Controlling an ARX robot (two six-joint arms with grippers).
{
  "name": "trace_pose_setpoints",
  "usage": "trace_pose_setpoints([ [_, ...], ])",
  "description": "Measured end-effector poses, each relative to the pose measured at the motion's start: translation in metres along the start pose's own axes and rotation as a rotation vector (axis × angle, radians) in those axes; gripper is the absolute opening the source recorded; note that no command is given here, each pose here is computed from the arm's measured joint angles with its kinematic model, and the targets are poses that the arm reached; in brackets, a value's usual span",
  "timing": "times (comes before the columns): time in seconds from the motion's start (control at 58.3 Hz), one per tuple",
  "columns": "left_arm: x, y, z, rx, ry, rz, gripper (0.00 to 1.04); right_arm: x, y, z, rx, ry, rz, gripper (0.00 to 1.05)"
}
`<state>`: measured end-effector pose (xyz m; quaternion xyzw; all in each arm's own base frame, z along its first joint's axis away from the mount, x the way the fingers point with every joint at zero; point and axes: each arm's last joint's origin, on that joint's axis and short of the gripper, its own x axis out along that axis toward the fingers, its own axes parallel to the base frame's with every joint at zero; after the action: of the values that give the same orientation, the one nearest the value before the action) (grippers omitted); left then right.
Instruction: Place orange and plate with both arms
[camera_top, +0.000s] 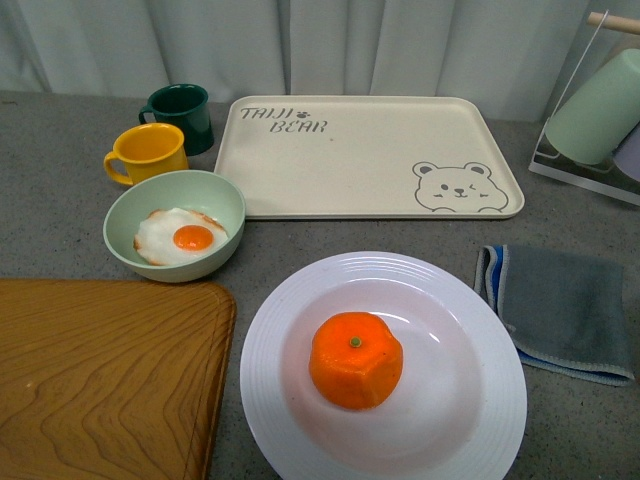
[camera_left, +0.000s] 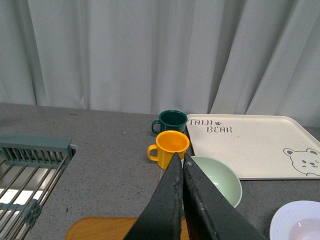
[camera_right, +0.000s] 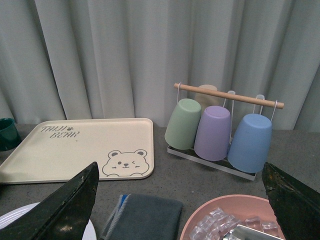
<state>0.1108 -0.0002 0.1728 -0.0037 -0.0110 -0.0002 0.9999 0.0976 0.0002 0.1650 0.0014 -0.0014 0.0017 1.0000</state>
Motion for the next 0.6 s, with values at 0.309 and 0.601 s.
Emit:
trace_pose_setpoints([
  [0.309, -0.013, 0.0, -0.004, 0.0, 0.019, -0.002, 0.04, 0.0, 0.0, 0.0, 0.0, 0.0, 0.0, 0.95],
  [0.601, -0.014, 0.0, -0.003, 0.0, 0.006, -0.001, 0.29, 0.008, 0.004, 0.003, -0.088, 0.185, -0.051, 0.95],
])
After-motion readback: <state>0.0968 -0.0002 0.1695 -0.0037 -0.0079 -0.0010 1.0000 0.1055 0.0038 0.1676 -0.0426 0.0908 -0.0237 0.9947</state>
